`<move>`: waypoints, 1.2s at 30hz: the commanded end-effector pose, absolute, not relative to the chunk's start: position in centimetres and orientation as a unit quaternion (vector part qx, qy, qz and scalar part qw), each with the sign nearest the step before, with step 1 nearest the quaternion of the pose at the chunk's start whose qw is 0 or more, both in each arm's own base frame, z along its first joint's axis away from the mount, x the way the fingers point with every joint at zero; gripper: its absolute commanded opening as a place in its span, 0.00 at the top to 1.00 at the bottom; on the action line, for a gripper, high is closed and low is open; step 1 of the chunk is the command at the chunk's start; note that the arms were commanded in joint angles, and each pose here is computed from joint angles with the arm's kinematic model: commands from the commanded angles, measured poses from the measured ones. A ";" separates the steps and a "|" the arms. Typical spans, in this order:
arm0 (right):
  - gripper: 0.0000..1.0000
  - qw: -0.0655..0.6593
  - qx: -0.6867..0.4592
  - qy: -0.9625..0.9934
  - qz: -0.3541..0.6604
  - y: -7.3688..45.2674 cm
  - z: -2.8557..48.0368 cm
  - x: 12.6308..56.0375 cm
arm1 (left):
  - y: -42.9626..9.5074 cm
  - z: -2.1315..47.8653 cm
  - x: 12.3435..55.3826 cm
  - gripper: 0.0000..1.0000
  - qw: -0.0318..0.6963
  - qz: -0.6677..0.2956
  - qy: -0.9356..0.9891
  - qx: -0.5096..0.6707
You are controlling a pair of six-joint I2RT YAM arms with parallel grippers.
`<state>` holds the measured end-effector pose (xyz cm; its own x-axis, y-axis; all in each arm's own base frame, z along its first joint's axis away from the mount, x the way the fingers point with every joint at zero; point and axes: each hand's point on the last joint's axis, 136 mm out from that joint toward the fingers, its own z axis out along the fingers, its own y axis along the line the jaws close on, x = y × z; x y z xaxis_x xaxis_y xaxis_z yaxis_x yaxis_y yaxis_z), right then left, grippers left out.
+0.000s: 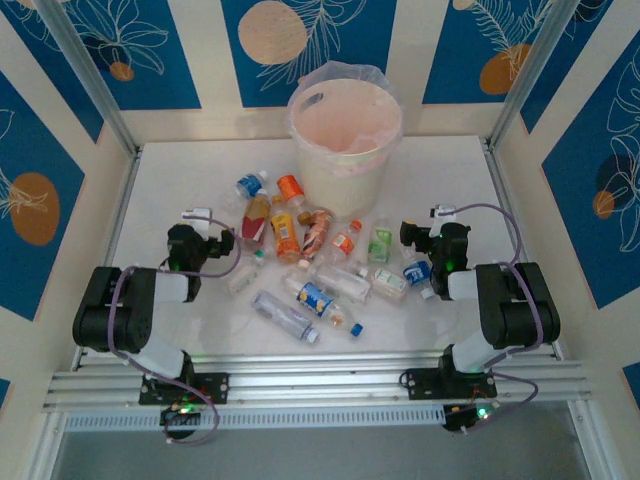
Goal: Put the plastic bottles in the bin
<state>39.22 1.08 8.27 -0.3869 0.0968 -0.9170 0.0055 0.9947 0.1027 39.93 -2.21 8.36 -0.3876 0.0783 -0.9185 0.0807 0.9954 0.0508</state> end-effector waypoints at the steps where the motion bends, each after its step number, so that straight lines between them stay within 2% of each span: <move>1: 0.01 0.568 0.034 0.821 0.035 1.0 9.4 39.6 | -2.8 8.8 39.7 0.01 0.555 -0.008 0.830 0.061; 19: 0.01 0.568 0.051 0.821 0.038 0.4 9.9 39.5 | -2.1 9.3 39.6 0.00 0.558 0.003 0.829 0.042; 28: 0.01 0.561 0.053 0.825 0.040 0.2 10.6 39.7 | -0.9 14.0 38.1 0.00 0.581 0.022 0.814 0.018; 36: 0.01 0.510 0.131 0.850 0.005 -2.9 16.0 38.9 | -1.0 18.9 36.0 0.01 0.587 -0.001 0.810 -0.005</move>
<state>40.41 -1.74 16.14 -0.3631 0.1763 -0.9149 0.1276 0.9821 0.1386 36.69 -0.91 18.32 -0.2607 0.0277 -0.9650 -0.0016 0.9996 0.0291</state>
